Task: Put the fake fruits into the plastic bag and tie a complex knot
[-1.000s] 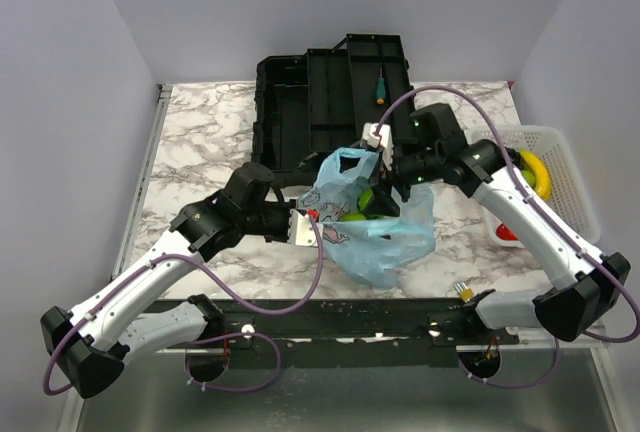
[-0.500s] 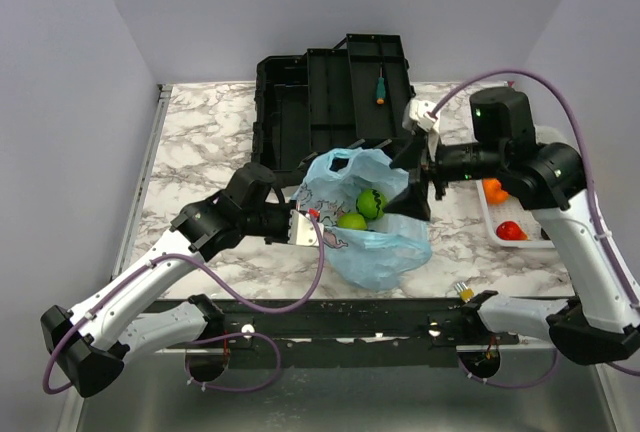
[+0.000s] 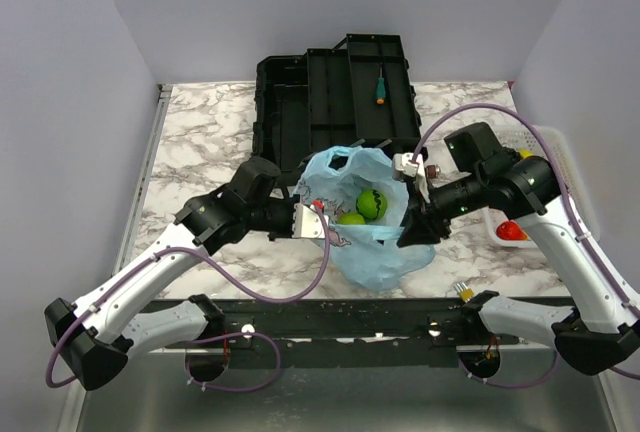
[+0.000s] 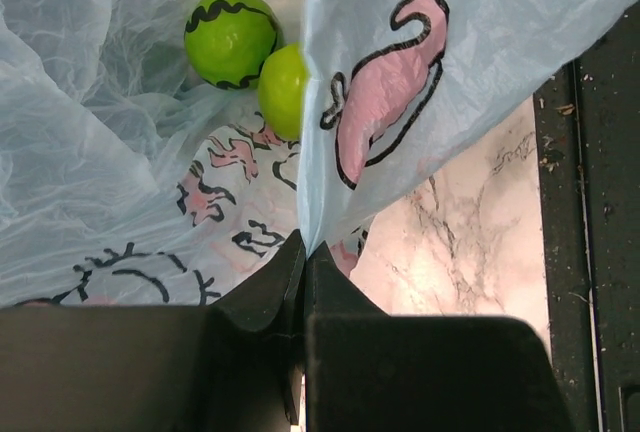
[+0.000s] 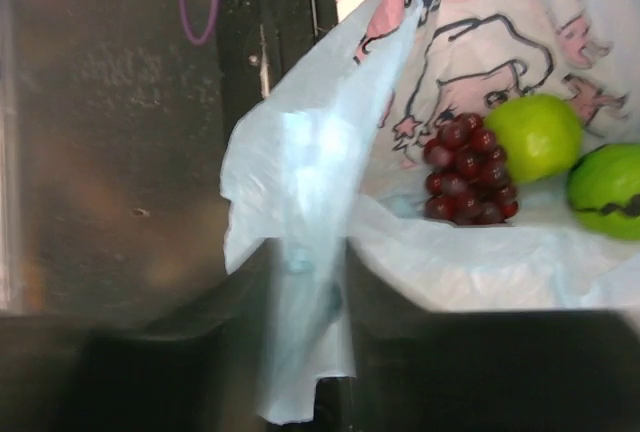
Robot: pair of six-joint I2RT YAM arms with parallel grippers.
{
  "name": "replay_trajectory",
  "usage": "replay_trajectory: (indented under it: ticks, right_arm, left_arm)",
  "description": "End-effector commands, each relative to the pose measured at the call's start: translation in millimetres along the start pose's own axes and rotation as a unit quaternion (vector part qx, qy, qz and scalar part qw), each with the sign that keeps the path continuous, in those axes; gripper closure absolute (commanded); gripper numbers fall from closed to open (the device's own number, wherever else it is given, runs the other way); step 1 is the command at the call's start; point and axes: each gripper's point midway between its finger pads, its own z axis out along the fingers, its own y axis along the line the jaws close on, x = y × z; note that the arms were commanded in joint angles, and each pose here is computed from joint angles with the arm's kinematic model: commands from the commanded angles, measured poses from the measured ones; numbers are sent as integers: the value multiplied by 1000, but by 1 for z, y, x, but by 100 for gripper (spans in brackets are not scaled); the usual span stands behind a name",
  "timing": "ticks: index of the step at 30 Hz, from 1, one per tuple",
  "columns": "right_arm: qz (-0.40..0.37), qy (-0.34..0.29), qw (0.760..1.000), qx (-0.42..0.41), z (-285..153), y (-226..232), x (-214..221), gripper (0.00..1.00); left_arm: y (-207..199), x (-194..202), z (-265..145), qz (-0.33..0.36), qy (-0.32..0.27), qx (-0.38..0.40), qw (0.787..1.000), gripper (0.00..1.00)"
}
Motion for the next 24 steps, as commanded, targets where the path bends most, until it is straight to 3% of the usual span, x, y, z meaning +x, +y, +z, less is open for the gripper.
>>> replay_trajectory:
  ticks: [1,2,3,4,6,8,11,13,17,18,21,24]
  right_arm:
    - [-20,23,1000,8,-1,-2,13,93]
    - [-29,21,999,25,-5,-5,11,99]
    - [-39,15,998,43,-8,-9,6,99]
    - [-48,9,997,61,-13,-10,2,99]
    - [-68,4,994,82,-21,-11,-1,99]
    - [-80,5,992,94,-27,-8,0,99]
    - [-90,17,991,102,-31,-6,9,99]
    - [-95,25,989,106,-33,-5,16,99]
    - [-100,28,988,115,-35,-3,23,99]
    - [-99,29,988,117,-36,-3,24,99]
    - [-100,29,987,122,-38,-2,24,99]
    - [-98,28,987,126,-40,-1,25,99]
  left_arm:
    - [-2,-19,-9,-22,-23,9,999,100]
    - [-6,-23,-13,-28,-27,19,999,100]
    - [-11,-31,-18,-45,-36,30,998,97]
    - [-16,-42,-25,-69,-50,44,995,88]
    - [-16,-79,-51,-115,-106,63,986,57]
    - [-12,-114,-77,-160,-165,84,969,42]
    - [21,-147,-106,-218,-220,56,949,36]
    - [62,-149,-114,-263,-231,-3,937,30]
    - [117,-117,-95,-313,-169,-58,933,25]
    - [126,-104,-82,-331,-143,-53,931,21]
    - [144,-72,-48,-392,-70,-18,917,20]
    - [149,-60,-23,-429,-47,24,902,19]
